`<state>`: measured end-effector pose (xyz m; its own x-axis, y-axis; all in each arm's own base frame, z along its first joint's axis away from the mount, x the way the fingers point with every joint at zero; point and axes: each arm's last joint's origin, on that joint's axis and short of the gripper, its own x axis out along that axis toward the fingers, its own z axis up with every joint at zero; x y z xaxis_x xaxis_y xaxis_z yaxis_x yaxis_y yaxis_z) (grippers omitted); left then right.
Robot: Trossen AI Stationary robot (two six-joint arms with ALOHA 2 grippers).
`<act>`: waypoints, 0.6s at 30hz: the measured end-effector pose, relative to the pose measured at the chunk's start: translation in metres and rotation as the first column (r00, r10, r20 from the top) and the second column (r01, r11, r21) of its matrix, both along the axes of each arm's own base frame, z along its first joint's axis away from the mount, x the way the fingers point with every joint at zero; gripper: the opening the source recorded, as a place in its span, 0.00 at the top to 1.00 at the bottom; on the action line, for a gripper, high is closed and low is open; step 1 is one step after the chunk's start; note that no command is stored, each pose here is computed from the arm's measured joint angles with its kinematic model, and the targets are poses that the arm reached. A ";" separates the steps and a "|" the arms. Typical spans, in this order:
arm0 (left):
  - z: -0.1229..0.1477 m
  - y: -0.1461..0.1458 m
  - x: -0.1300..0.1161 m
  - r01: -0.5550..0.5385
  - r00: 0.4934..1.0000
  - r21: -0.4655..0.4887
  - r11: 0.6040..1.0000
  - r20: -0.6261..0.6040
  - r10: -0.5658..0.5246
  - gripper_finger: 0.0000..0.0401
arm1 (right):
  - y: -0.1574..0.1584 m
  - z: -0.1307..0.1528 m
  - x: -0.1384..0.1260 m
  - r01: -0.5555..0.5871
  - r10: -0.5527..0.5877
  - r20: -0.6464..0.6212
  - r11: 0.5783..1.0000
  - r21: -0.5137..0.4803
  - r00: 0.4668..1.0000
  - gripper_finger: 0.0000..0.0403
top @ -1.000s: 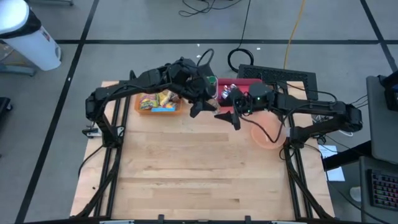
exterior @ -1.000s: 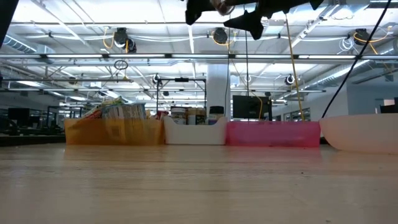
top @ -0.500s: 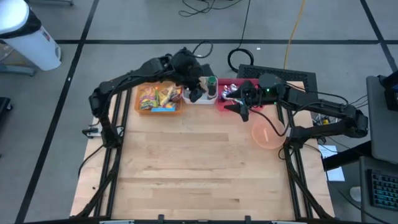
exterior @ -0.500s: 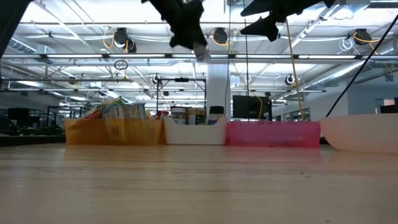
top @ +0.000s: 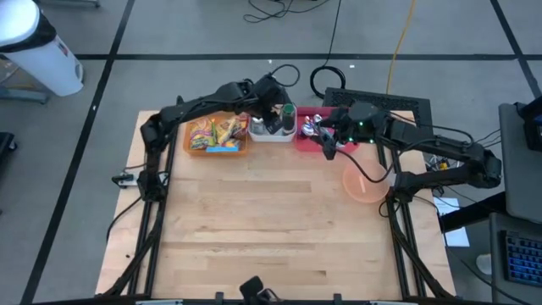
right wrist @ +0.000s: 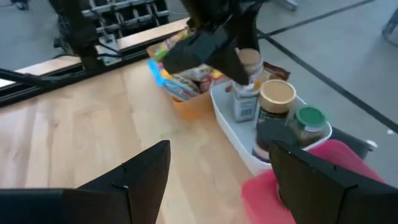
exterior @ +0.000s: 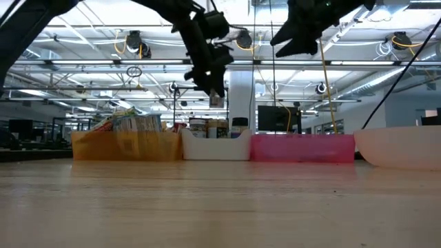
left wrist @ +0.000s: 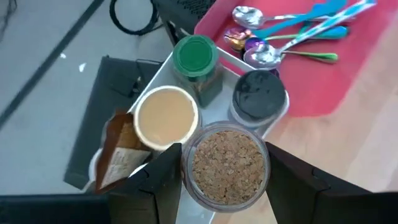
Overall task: Pick & Place Food Item
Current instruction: Put brown seasoning bottle into the white bin
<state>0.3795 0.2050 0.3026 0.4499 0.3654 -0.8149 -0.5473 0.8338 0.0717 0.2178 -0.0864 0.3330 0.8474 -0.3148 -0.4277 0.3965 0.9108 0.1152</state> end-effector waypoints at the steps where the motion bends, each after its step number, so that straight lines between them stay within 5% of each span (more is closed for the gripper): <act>1: -0.003 0.002 0.001 -0.014 1.000 -0.012 1.000 0.007 0.014 0.52 | 0.000 -0.003 0.000 0.004 -0.004 -0.002 1.000 0.006 1.000 0.34; 18: -0.021 -0.008 0.015 -0.323 0.946 -0.055 0.945 0.028 0.324 0.52 | 0.007 -0.052 -0.017 0.081 -0.104 0.116 0.979 0.187 0.988 0.36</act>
